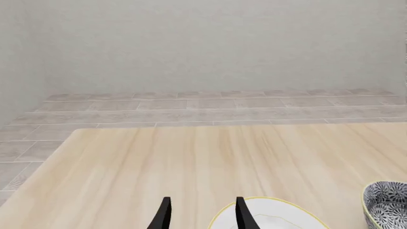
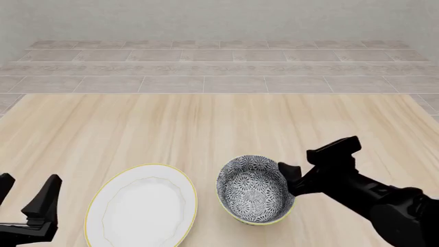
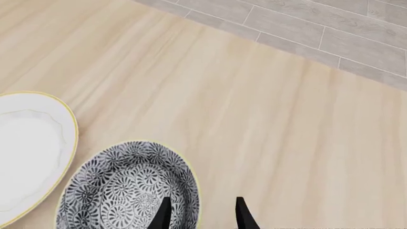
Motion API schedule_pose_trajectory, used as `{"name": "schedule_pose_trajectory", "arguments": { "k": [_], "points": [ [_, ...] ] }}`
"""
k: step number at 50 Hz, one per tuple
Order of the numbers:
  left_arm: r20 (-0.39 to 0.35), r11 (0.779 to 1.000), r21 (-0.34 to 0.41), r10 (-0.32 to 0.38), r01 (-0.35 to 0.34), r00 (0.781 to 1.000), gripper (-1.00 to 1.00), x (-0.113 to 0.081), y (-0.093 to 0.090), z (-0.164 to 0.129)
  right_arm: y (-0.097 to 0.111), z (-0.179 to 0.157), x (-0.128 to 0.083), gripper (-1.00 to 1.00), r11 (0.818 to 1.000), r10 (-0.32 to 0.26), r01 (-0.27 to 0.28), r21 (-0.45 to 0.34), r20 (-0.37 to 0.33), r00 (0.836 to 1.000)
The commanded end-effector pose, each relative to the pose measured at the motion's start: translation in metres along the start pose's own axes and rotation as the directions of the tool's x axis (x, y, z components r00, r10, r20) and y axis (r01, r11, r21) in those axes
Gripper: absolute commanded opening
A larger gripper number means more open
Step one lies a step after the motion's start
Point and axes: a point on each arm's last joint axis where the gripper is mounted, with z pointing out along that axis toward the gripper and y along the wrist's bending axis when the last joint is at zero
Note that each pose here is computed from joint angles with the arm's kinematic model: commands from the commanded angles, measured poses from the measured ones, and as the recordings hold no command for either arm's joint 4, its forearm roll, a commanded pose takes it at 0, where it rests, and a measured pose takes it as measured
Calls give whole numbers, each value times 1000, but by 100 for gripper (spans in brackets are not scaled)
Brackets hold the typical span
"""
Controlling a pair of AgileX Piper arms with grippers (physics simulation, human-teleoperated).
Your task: Put the bowl on the plate.
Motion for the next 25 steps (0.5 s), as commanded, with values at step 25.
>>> {"name": "schedule_pose_trajectory", "arguments": {
  "k": [25],
  "points": [
    [-5,1000,3,-3,3,1000,100,0,0,2,1,12,12,100,1000,-1,0,-4,-35,999]
  ]
}}
